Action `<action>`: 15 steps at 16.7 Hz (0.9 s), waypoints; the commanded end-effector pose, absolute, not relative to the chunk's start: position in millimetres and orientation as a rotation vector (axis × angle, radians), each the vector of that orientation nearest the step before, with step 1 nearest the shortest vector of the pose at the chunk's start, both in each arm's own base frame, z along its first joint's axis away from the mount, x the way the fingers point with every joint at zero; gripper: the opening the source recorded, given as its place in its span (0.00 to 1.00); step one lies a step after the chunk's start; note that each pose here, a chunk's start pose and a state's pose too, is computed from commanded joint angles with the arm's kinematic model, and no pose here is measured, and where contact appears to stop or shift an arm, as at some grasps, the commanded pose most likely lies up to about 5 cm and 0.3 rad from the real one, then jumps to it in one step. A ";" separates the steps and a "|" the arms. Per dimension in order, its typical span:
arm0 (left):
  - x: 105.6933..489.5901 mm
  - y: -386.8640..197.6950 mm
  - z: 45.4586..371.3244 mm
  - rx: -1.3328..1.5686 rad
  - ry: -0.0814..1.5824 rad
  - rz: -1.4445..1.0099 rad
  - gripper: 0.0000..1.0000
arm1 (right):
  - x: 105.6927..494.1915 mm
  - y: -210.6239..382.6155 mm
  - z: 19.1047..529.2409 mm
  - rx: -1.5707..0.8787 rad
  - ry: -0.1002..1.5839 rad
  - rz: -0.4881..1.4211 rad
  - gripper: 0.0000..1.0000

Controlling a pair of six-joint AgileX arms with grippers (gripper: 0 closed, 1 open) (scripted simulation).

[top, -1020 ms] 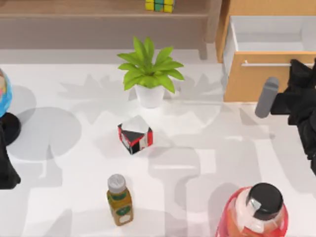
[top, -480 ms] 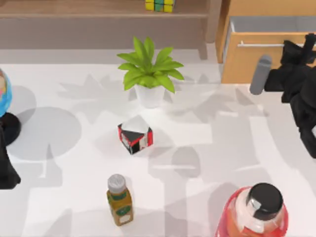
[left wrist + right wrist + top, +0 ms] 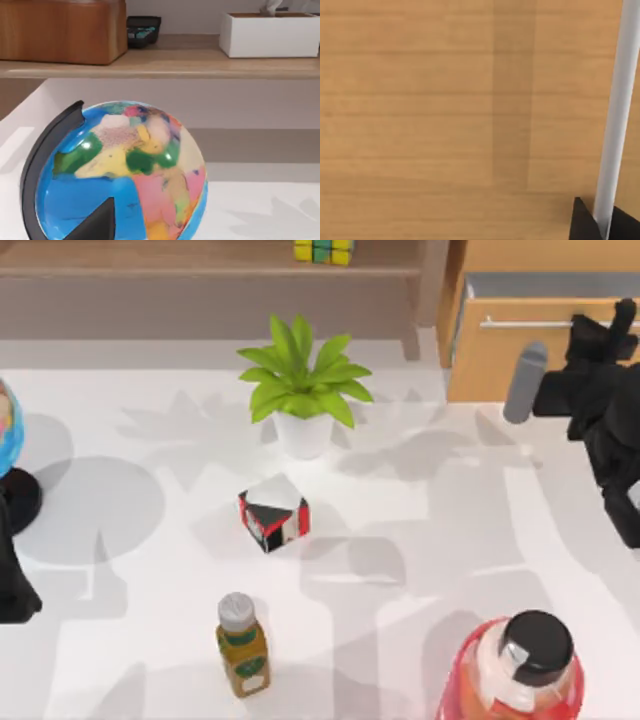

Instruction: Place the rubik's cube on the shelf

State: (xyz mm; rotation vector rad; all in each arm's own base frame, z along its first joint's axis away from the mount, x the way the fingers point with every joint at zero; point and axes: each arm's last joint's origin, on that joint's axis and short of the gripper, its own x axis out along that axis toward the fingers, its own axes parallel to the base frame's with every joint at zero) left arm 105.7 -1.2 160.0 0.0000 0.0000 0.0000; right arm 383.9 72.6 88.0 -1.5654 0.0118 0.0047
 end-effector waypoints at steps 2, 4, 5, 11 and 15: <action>105.7 -1.2 160.0 0.000 0.000 0.000 1.00 | 397.0 72.8 87.8 -1.566 0.012 0.005 0.00; 105.7 -1.2 160.0 0.000 0.000 0.000 1.00 | 412.3 72.7 87.6 -1.566 0.012 0.005 0.00; 105.7 -1.2 160.0 0.000 0.000 0.000 1.00 | 419.7 72.6 87.7 -1.566 0.012 0.005 0.00; 105.7 -1.2 160.0 0.000 0.000 0.000 1.00 | 439.2 71.7 88.4 -1.565 0.011 0.004 0.00; 105.7 -1.2 160.0 0.000 0.000 0.000 1.00 | 439.2 71.7 88.4 -1.565 0.011 0.004 0.15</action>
